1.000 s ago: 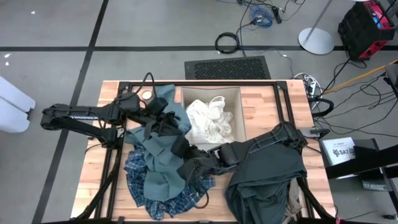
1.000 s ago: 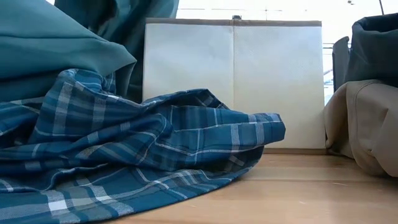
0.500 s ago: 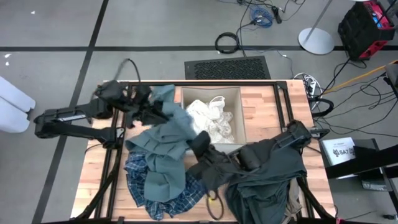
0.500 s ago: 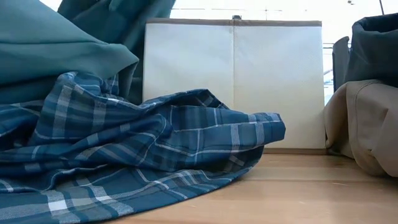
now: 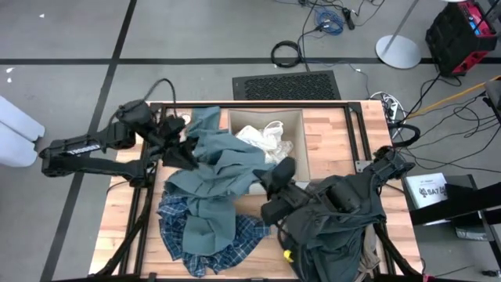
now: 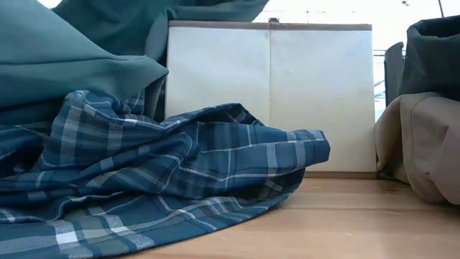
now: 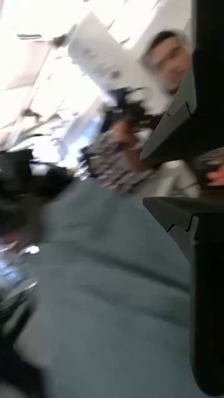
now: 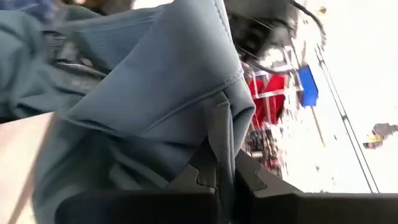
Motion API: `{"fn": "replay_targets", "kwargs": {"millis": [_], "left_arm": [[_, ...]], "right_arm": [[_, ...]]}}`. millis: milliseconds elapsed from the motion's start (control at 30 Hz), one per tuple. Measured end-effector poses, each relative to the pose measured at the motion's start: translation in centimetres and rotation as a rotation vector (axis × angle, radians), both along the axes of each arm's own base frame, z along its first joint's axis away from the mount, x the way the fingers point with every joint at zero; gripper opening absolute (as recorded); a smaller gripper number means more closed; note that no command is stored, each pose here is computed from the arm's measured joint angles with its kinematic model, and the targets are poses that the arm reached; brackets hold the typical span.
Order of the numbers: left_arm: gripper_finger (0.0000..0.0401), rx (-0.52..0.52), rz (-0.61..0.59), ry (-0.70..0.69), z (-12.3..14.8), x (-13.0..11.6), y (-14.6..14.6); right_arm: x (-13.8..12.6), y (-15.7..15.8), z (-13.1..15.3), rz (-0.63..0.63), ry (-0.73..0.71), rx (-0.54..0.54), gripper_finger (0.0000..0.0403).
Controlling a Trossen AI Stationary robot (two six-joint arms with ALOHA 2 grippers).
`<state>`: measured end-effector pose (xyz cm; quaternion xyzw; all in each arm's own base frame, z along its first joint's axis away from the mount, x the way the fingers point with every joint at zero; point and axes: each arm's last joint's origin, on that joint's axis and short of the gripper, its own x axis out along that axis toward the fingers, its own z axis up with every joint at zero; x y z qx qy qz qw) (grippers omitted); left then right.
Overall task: Sort clothes
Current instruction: Put the green pants into the laundry organizer
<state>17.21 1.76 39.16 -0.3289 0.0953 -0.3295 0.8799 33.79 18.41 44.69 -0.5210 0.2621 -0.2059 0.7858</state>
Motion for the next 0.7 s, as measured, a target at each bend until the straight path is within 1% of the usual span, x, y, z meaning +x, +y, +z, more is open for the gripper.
{"fn": "replay_targets", "kwargs": {"millis": [67, 133, 200, 300, 400, 433, 500, 633, 700], "left_arm": [[0.0107, 0.032, -0.065, 0.048, -0.7, -0.3, -0.5], [0.0107, 0.072, -0.083, 0.105, -1.7, -0.9, -1.0], [0.0107, 0.122, -0.059, 0.158, -2.5, -1.7, -1.4], [0.0107, 0.189, 0.009, 0.291, -3.9, -2.7, -1.9], [0.0107, 0.221, 0.034, 0.390, -4.7, -3.4, -2.3], [0.0107, 0.229, 0.039, 0.402, -4.8, -3.5, -2.5], [0.0107, 0.233, 0.050, 0.455, -5.1, -3.7, -2.8], [0.0107, 0.152, 0.014, 0.575, -5.5, -4.1, -3.6], [0.0107, 0.142, 0.009, 0.595, -5.5, -4.1, -3.8]], "right_arm": [[-0.6, -0.1, 0.4, -0.037, -0.034, 0.010, 0.0000], [-1.4, -0.2, 1.0, -0.050, -0.067, 0.039, 0.0000], [-2.1, -0.4, 1.4, -0.052, -0.095, 0.075, 0.0000], [-2.7, -0.7, 1.8, -0.064, -0.122, 0.114, 0.0000], [-3.1, -1.1, 1.9, -0.073, -0.134, 0.141, 0.0000], [-3.2, -1.2, 2.0, -0.076, -0.134, 0.145, 0.0000], [-3.3, -1.3, 2.0, -0.081, -0.136, 0.150, 0.0000], [-3.4, -1.3, 1.9, -0.078, -0.132, 0.152, 0.0000], [-3.4, -1.3, 1.9, -0.080, -0.133, 0.151, 0.0000]]}}
